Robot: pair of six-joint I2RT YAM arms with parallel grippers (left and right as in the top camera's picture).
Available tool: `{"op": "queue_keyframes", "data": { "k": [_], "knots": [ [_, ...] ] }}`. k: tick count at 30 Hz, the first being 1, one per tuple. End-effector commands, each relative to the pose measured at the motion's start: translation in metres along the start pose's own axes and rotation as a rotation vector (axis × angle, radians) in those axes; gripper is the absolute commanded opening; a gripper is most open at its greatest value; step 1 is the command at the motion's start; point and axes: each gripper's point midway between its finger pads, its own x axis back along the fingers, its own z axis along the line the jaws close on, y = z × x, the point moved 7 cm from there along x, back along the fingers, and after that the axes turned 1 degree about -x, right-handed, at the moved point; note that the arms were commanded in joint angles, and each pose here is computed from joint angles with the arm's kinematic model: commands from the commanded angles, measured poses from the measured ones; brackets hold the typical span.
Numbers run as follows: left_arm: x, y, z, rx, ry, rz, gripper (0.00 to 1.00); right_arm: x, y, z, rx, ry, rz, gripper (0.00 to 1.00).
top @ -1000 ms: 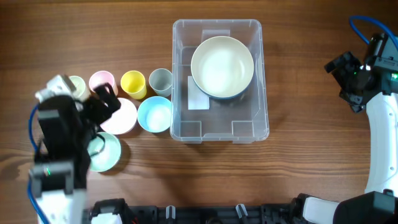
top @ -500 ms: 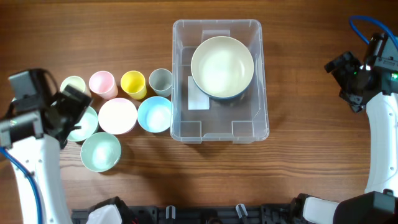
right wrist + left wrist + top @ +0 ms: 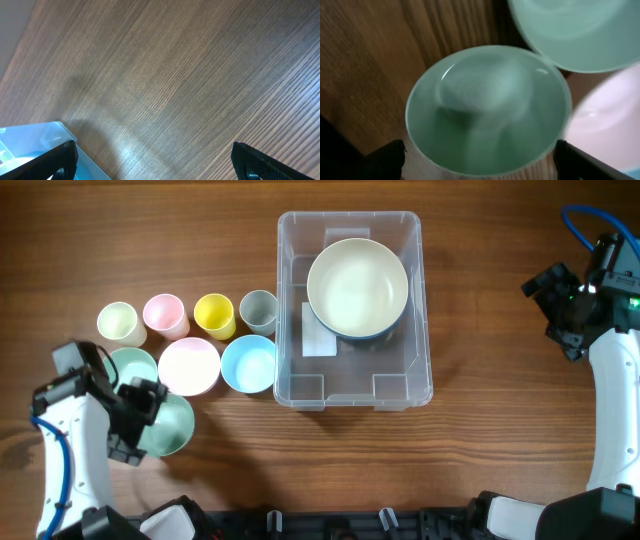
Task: Pack container
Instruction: 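Reach the left gripper to the green bowl and grasp its rim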
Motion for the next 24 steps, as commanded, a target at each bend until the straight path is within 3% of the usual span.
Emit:
{"op": "queue_keyframes", "data": {
  "k": [1,5,8,13,24],
  "knots": [
    [-0.016,-0.004,0.009,0.041,0.01,0.017,0.95,0.0,0.003,0.001,-0.017,0.002,-0.003,1.0],
    [-0.032,-0.009,0.021,0.043,0.057,0.009,0.91,0.0,0.003,0.001,-0.017,0.002,-0.003,1.0],
    [-0.044,-0.013,0.025,0.048,0.055,0.011,0.63,0.0,0.003,0.001,-0.017,0.002,-0.003,1.0],
    [-0.044,-0.013,0.026,0.058,0.057,0.012,0.04,0.0,0.003,0.001,-0.017,0.002,-0.003,1.0],
    [-0.028,-0.037,0.025,0.064,-0.039,0.132,0.04,0.0,0.003,0.001,-0.017,0.002,-0.003,0.99]
  ]
}}
